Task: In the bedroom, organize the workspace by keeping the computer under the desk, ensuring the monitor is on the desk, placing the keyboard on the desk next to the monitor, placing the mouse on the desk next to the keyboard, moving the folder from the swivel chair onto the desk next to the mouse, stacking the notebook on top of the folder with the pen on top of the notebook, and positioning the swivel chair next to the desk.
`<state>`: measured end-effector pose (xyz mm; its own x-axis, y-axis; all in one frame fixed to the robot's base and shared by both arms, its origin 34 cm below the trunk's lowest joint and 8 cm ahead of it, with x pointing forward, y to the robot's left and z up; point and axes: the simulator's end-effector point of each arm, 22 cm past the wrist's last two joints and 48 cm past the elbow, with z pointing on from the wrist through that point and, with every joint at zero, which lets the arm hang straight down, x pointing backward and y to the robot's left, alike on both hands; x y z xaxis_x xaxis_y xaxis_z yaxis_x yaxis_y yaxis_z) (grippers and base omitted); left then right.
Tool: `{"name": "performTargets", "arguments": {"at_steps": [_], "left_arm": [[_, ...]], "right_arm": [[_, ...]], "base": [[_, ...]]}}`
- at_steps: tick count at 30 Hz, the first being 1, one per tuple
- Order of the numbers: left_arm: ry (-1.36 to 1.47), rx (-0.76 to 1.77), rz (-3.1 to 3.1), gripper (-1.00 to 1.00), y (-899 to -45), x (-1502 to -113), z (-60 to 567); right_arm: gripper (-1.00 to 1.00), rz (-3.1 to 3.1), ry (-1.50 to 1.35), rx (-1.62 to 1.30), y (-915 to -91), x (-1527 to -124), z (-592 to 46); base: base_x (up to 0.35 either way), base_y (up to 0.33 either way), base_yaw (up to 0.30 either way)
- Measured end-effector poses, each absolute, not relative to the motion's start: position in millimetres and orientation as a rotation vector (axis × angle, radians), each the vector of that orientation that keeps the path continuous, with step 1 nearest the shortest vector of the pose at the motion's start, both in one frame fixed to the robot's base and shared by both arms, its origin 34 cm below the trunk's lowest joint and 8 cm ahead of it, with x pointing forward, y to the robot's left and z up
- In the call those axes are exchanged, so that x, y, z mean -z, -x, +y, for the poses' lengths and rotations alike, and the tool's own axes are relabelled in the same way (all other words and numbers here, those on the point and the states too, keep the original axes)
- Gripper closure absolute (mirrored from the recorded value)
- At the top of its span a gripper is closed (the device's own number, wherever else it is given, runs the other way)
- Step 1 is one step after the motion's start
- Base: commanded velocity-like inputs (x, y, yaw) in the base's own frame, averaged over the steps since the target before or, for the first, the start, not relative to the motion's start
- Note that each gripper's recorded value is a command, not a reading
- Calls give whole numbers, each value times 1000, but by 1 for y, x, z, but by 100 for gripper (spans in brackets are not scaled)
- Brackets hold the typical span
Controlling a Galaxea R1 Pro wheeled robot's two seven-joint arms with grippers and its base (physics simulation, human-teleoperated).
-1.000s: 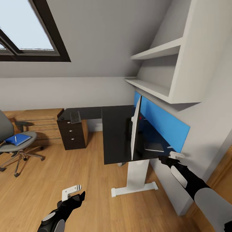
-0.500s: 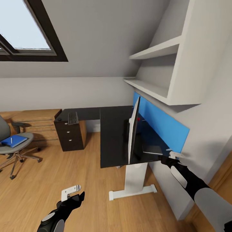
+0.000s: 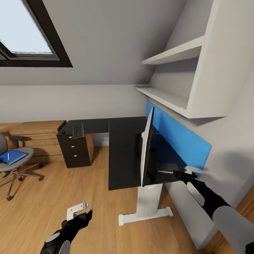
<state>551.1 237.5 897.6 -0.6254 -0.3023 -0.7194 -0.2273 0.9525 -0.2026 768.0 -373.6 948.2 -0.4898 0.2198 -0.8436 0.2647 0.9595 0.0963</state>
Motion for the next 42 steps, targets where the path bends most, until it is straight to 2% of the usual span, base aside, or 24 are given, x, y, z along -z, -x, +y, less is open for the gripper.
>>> {"name": "performTargets", "arguments": {"at_steps": [24, 42], "left_arm": [[369, 116, 2270, -100, -551, -898, 237], [368, 116, 2270, -100, -551, -898, 237]], "right_arm": [[-100, 2079, -289, 157, -763, -940, -391], [-100, 1983, -264, 210, -766, -947, -401]], "base": [[155, 0, 0], [263, 0, 0]]}}
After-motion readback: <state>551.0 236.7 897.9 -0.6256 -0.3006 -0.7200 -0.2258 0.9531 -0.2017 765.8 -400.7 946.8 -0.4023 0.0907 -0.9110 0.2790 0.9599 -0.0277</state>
